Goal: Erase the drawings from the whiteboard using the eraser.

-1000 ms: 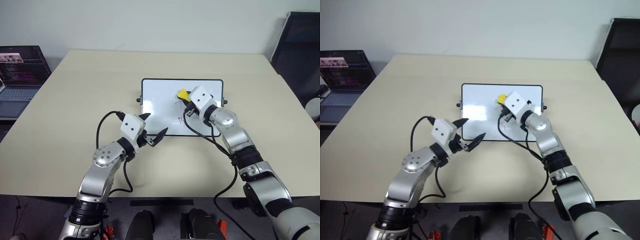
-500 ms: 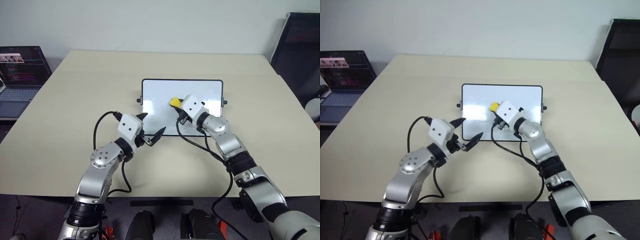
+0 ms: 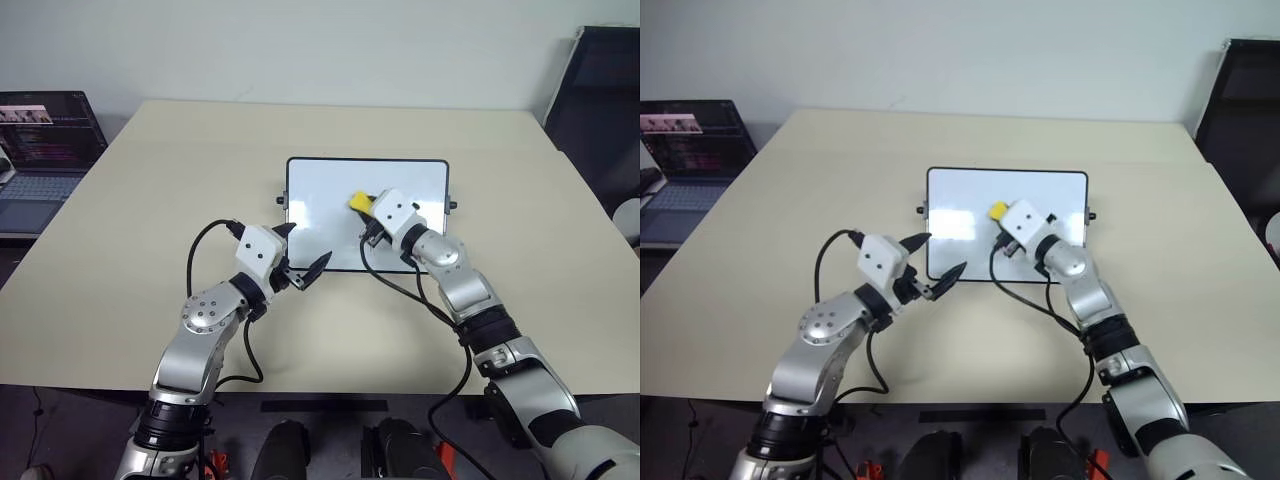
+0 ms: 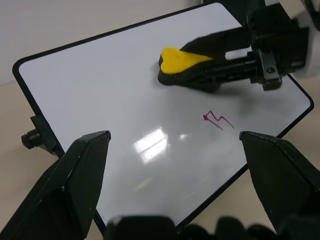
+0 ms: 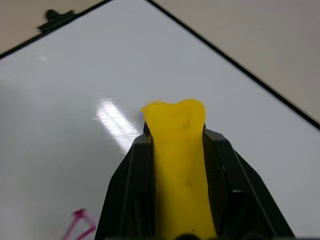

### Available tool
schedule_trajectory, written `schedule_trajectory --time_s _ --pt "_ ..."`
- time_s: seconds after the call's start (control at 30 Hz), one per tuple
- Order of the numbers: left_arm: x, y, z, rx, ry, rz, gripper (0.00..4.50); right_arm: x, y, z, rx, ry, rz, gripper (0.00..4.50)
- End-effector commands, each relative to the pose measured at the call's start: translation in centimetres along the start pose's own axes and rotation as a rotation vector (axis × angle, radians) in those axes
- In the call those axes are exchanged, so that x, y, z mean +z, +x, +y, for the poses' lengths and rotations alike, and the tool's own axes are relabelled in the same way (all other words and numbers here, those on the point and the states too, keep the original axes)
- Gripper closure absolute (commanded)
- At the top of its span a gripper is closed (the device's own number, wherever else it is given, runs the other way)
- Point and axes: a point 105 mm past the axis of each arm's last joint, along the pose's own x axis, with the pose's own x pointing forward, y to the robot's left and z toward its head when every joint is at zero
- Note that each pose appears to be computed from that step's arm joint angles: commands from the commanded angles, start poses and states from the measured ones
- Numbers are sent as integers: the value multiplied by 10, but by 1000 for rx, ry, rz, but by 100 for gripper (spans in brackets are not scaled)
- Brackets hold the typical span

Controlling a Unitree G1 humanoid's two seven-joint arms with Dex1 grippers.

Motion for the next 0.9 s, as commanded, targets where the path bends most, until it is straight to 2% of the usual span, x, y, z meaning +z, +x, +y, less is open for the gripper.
schedule_trajectory --time_s 0.03,0.2,0.57,0.9 --pt "13 3 1 -10 29 -47 0 10 1 -18 -73 -14 -34 354" --pt "14 3 2 -12 32 -47 0 8 0 -14 -63 -14 -31 354" --pt "15 0 6 2 43 -45 0 -5 -8 18 50 5 22 354" --pt "13 -3 8 15 44 -38 0 -10 -11 22 66 5 58 354"
